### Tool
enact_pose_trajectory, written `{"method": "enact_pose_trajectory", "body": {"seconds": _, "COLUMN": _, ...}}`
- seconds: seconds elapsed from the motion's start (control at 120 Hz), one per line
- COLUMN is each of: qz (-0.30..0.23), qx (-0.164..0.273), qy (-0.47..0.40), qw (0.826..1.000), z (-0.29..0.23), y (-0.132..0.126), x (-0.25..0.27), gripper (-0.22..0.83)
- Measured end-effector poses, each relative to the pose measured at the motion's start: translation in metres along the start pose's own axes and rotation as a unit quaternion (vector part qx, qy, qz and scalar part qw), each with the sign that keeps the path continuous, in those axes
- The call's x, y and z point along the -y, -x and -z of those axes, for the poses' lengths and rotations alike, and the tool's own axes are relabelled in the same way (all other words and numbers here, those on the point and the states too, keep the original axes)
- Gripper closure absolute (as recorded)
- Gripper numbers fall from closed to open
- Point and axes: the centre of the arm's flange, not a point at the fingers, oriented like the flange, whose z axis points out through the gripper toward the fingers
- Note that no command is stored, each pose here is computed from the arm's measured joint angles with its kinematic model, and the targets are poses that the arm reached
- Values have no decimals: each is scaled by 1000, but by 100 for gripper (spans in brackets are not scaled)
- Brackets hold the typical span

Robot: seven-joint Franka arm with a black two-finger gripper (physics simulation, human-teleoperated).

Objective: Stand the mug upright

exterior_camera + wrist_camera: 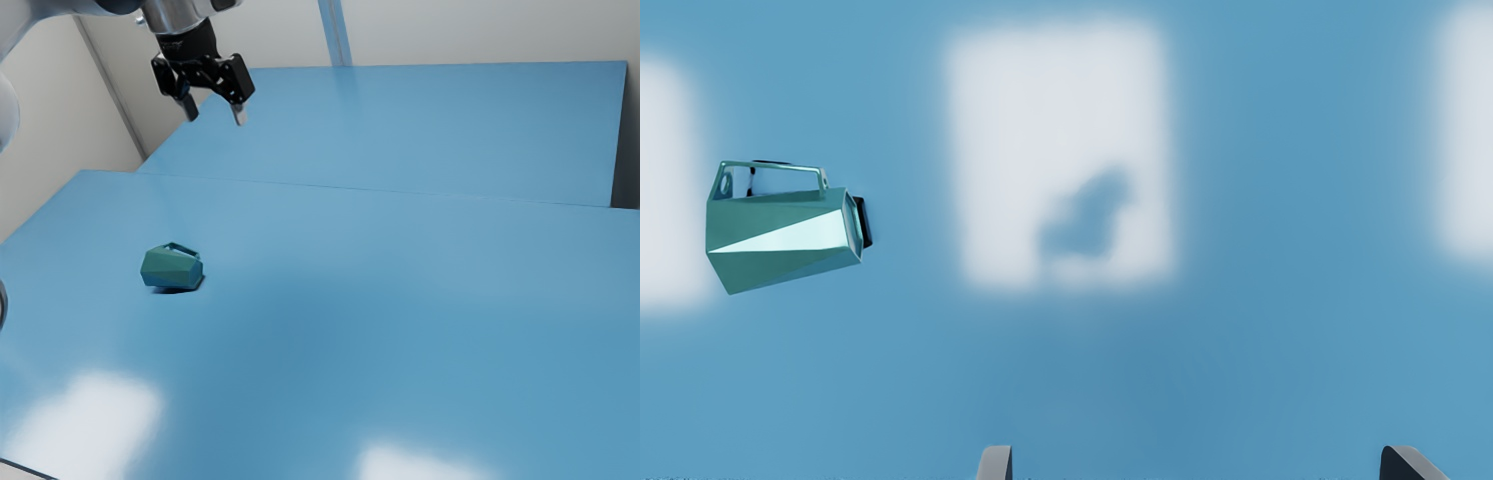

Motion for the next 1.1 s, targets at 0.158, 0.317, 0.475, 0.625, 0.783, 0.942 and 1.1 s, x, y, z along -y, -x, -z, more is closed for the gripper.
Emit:
{"method": "enact_pose_trajectory", "body": {"seconds": 0.158, "qz": -3, "qx": 15, "qy": 0, "qw": 1000, "z": -5, "y": 2, "x": -1, "gripper": 0}}
{"method": "enact_pose_trajectory", "body": {"seconds": 0.317, "qz": 55, "qx": 25, "qy": 29, "qw": 998, "z": -15, "y": 2, "x": 71, "gripper": 0}}
{"method": "enact_pose_trajectory", "body": {"seconds": 0.475, "qz": 168, "qx": 35, "qy": 144, "qw": 975, "z": -84, "y": 32, "x": 209, "gripper": 0}}
{"method": "enact_pose_trajectory", "body": {"seconds": 0.625, "qz": 250, "qx": 14, "qy": 226, "qw": 941, "z": -161, "y": 48, "x": 310, "gripper": 0}}
{"method": "enact_pose_trajectory", "body": {"seconds": 0.783, "qz": 275, "qx": -3, "qy": 275, "qw": 922, "z": -241, "y": 38, "x": 358, "gripper": 0}}
{"method": "enact_pose_trajectory", "body": {"seconds": 0.942, "qz": 278, "qx": -28, "qy": 309, "qw": 909, "z": -275, "y": 45, "x": 392, "gripper": 0}}
{"method": "enact_pose_trajectory", "body": {"seconds": 1.1, "qz": 282, "qx": -36, "qy": 352, "qw": 892, "z": -309, "y": 77, "x": 440, "gripper": 0}}
